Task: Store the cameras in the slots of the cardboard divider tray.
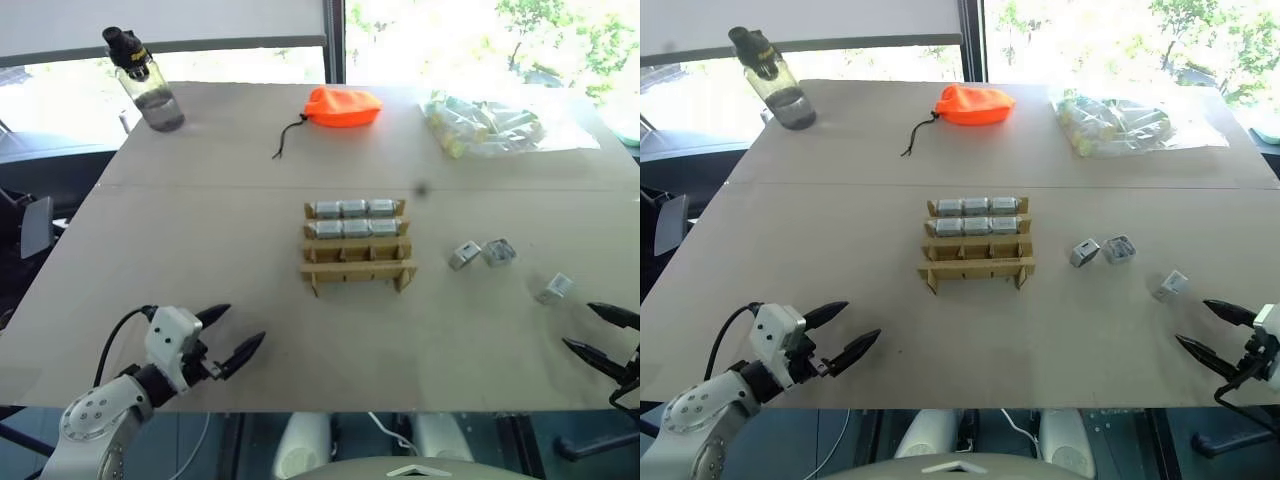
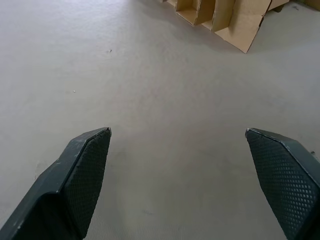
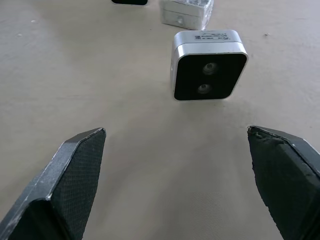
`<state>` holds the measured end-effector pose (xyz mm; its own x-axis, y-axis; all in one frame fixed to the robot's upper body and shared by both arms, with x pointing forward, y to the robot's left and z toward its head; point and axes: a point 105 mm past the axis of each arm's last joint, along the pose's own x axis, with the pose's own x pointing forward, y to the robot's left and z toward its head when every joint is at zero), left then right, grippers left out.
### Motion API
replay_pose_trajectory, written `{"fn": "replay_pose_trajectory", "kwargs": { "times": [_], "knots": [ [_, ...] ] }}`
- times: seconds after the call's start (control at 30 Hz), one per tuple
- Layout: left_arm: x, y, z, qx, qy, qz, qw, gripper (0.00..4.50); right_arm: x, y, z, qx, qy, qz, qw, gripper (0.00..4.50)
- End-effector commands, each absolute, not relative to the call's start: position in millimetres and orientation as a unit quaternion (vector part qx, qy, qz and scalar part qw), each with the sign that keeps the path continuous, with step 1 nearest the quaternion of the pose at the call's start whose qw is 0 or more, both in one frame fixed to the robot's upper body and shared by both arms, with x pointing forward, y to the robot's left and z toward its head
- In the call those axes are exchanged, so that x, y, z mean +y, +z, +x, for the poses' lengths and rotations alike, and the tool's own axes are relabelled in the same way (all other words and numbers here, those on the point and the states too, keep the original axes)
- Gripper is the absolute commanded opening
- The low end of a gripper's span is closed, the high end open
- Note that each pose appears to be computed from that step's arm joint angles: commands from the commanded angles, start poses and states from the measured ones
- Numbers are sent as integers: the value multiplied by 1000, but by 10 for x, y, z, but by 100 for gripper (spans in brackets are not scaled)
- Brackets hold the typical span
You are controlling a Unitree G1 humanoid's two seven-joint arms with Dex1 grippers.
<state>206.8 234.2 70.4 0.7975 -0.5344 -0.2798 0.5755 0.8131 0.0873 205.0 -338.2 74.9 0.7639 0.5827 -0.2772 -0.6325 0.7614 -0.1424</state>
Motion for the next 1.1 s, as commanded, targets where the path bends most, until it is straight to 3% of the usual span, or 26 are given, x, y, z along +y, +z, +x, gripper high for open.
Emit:
{"fn": "replay_pose_trajectory", "kwargs": {
  "times": [0.03, 0.23, 0.47, 0.8, 1.1],
  "knots": [
    [2335, 756, 2078, 109, -298, 87, 944, 447, -3363, 837, 2071, 92, 319, -116, 936, 450],
    [2311, 816, 2122, 97, -313, 100, 940, 447, -3349, 868, 2109, 90, 283, -103, 949, 450],
    [2223, 1045, 2253, 69, -391, 107, 912, 447, -3315, 1077, 2135, 71, 217, -97, 969, 450],
    [1789, 2032, 2429, -27, -609, 122, 783, 447, -3051, 1219, 2011, 55, 59, -65, 995, 450],
    [1627, 2091, 2478, -26, -690, 148, 708, 447, -2647, 1163, 2084, 34, -58, -11, 998, 450]
  ]
}}
